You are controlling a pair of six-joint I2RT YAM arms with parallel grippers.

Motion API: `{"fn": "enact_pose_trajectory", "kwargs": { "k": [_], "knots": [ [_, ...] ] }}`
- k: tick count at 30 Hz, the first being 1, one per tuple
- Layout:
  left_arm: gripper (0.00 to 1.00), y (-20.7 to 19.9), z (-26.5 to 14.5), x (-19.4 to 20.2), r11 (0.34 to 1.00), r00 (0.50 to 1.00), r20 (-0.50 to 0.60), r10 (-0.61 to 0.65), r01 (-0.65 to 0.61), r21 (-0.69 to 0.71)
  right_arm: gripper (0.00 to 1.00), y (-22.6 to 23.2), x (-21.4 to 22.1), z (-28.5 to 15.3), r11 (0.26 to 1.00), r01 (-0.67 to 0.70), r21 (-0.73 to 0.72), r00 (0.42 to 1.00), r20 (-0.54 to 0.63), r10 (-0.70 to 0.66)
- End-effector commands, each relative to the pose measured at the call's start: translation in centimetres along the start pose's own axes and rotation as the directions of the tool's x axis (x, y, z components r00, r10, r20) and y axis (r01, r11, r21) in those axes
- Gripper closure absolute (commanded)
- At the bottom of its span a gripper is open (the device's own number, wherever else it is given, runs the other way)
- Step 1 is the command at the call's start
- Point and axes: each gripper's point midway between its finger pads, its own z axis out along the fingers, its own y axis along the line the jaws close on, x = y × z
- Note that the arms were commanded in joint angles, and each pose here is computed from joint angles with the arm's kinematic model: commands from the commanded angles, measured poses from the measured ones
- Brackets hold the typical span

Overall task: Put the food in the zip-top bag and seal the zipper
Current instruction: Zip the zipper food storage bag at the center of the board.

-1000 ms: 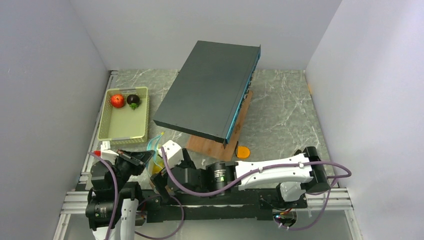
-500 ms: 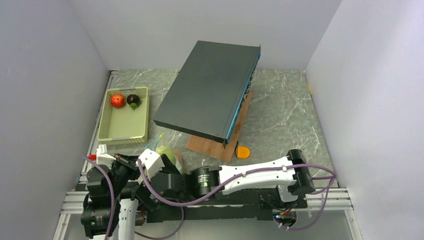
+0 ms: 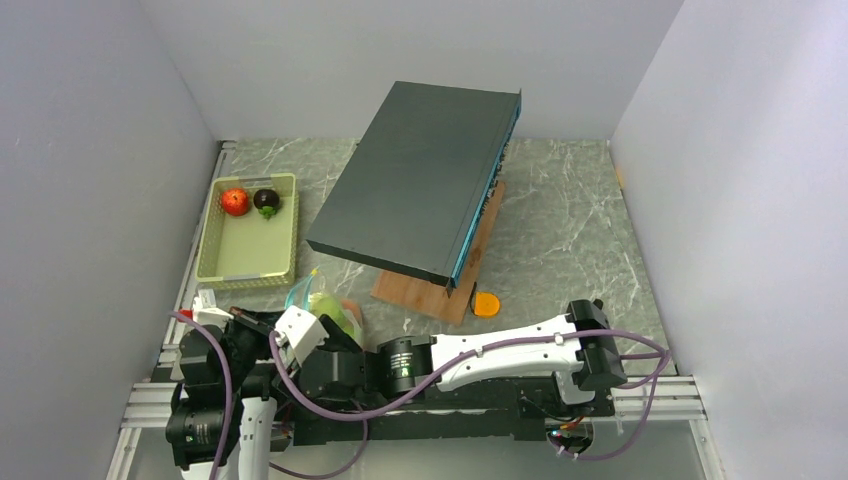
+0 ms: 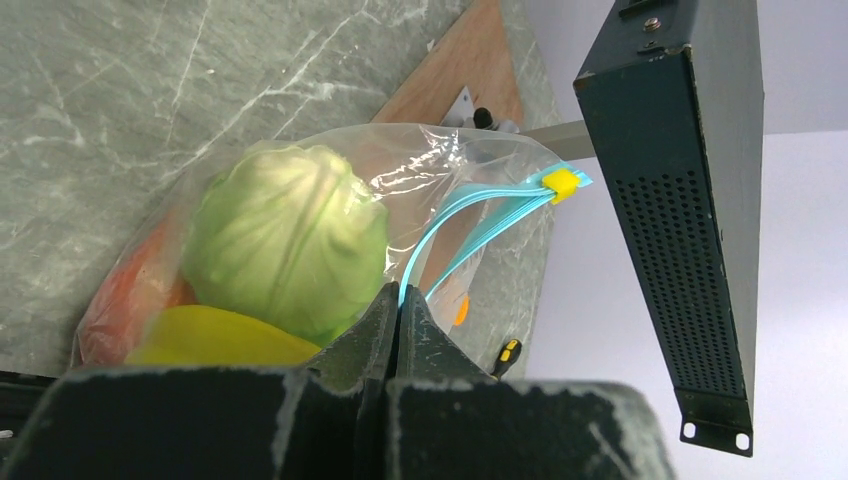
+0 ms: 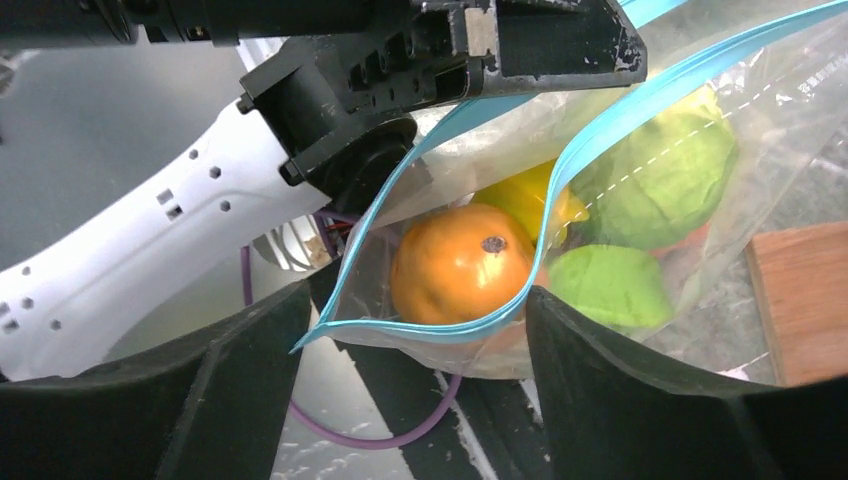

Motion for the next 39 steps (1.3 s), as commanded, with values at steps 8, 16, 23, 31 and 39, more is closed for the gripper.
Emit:
{"fn": "enact_pose_trajectory", "kwargs": {
  "k": [8, 16, 23, 31, 39],
  "knots": [
    [1.00, -0.4, -0.1, 0.0, 0.999, 0.999, -0.006, 0.038, -0.038, 0.014, 0.74, -1.6, -1.6, -0.2, 0.994, 0.068, -0.084, 0.995, 0.080, -0.062],
    [0.93, -0.7, -0.5, -0.1, 0.998, 0.999, 0.032, -0.009, 0.007, 0.056, 1.00, -2.8, -2.7, -0.4, 0.982, 0.163, -0.092, 0.981, 0.122, -0.151],
    [0.50, -1.3, -0.9, -0.4, 0.995, 0.997, 0.041, 0.064, -0.067, 0.076, 1.00, -5.2, -2.5, -1.5, 0.949, 0.289, -0.124, 0.955, 0.112, -0.276],
    [0.16, -3.3, -0.6, -2.8, 0.897, 0.898, 0.057, 0.435, -0.438, 0.051, 1.00, -8.8, 1.7, -5.3, 0.853, 0.478, -0.211, 0.878, 0.147, -0.456],
    [0.26, -6.3, 0.5, -3.8, 0.751, 0.763, 0.049, 0.645, -0.644, 0.148, 1.00, -11.8, 3.8, -7.8, 0.797, 0.545, -0.262, 0.839, 0.176, -0.515]
  ]
}}
